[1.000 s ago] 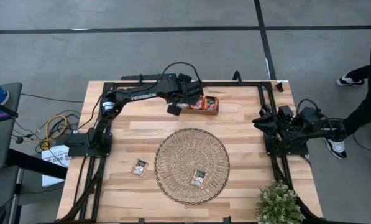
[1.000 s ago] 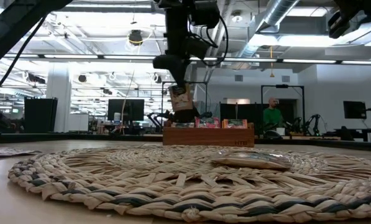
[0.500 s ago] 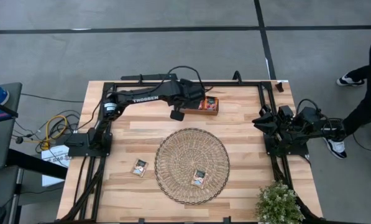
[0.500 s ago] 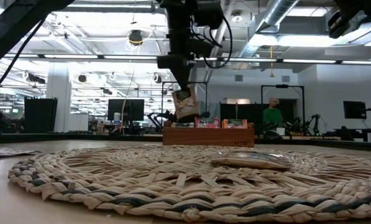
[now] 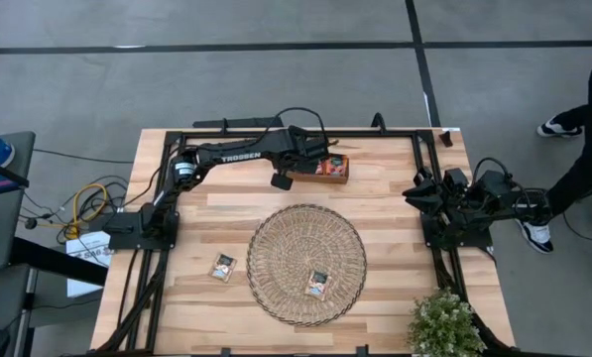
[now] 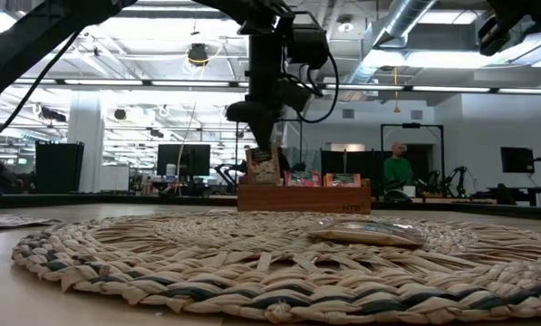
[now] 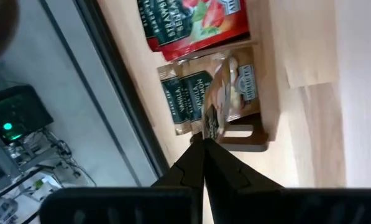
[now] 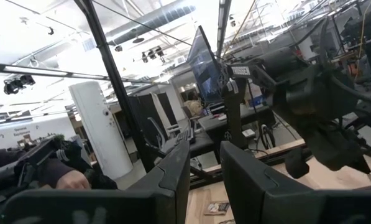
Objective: Pick & Place Tea
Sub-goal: Put the brown tea bag into the left section of the wooden organizer
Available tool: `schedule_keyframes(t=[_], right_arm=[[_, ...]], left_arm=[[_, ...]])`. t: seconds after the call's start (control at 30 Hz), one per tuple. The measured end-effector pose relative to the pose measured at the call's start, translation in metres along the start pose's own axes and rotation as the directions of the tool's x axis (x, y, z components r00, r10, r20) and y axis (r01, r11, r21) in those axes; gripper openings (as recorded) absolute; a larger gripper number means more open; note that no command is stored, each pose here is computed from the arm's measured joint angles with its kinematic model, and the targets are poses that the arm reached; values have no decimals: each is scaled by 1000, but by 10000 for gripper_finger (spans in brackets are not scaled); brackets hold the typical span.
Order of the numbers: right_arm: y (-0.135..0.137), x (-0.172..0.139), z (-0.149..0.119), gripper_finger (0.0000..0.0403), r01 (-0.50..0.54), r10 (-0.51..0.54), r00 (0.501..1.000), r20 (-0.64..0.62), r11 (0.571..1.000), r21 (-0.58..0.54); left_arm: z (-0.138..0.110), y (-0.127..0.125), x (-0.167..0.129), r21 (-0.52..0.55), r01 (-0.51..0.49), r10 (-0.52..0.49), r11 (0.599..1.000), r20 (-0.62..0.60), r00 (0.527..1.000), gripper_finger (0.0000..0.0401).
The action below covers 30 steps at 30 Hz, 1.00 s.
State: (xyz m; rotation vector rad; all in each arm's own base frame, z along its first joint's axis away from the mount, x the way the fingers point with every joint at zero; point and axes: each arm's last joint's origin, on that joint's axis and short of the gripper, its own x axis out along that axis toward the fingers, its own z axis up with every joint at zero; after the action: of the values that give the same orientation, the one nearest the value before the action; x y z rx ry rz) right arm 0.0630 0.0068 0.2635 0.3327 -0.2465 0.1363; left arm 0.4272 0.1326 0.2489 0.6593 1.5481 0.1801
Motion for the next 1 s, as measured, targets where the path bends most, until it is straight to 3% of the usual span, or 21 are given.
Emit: schedule_keyframes(t=[0.8, 1.0], right_arm=[[0, 0, 0, 82, 0, 0, 1000, 0, 1000, -1], [0, 0, 0, 82, 0, 0, 1000, 0, 1000, -1]], left_arm=[[-11, 13, 11, -52, 87, -85, 995, 41, 996, 0], [-5, 8, 26, -45, 108, -108, 993, 12, 994, 0]])
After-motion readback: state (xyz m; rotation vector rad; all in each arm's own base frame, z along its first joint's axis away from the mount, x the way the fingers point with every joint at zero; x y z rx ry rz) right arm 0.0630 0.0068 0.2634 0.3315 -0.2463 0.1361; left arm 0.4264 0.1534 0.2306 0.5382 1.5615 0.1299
